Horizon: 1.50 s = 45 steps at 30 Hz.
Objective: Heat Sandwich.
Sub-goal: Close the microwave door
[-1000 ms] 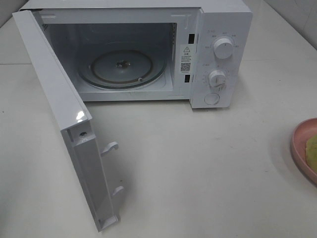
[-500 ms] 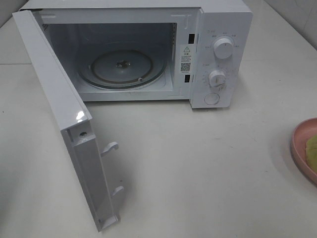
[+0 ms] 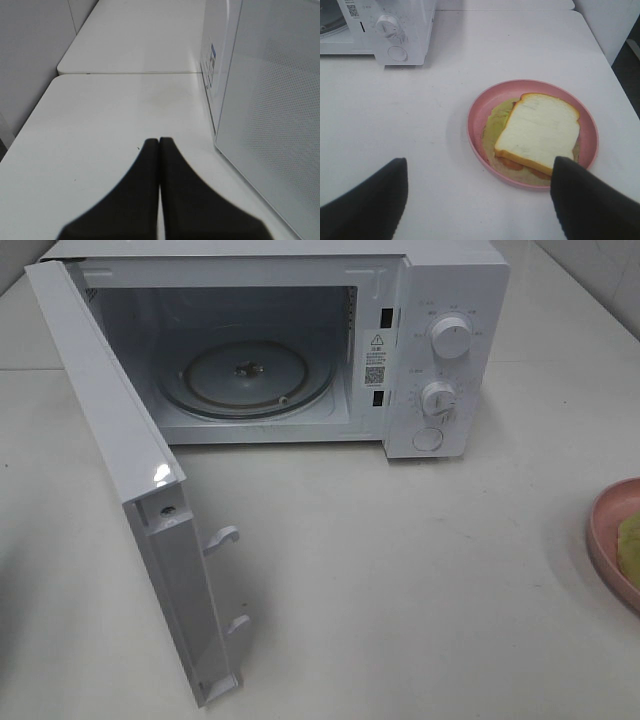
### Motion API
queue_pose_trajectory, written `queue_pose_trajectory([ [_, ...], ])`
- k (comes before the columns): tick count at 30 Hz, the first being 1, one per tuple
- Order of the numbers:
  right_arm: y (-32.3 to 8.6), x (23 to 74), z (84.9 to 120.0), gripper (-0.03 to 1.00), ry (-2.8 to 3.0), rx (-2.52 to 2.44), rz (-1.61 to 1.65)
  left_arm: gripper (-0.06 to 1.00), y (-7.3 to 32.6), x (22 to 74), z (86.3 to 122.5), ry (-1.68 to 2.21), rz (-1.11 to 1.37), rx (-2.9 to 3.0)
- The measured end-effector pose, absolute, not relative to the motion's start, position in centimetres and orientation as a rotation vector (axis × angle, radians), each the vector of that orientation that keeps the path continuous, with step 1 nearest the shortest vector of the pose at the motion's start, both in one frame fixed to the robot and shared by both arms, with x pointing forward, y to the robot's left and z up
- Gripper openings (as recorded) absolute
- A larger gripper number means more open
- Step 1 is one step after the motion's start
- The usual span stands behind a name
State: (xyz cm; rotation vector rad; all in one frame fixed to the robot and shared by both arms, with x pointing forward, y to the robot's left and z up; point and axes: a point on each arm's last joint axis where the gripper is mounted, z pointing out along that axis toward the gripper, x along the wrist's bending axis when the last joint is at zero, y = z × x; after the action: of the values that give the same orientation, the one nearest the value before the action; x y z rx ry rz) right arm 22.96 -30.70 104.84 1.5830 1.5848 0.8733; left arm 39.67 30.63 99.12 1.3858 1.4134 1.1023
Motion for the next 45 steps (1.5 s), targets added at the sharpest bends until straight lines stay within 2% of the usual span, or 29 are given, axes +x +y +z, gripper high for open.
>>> queue_pose_trajectory([
  [9,-30.7,23.0,104.8,0.76,1.585,1.583,0.873,0.00,29.9,42.4,96.7,1.364,1.042,1.449],
  [21,-30.7,23.0,104.8,0.76,1.585,1.583,0.873,0.00,26.0,45.4,94.7,1.141,0.890,1.601],
  [38,-30.7,23.0,104.8,0.76,1.585,1.583,0.874,0.00,22.1,49.0,93.8,1.053,0.790,1.657],
  [45,-30.7,23.0,104.8,0.76,1.585,1.583,0.874,0.00,19.4,50.4,94.0,0.958,0.751,1.672],
])
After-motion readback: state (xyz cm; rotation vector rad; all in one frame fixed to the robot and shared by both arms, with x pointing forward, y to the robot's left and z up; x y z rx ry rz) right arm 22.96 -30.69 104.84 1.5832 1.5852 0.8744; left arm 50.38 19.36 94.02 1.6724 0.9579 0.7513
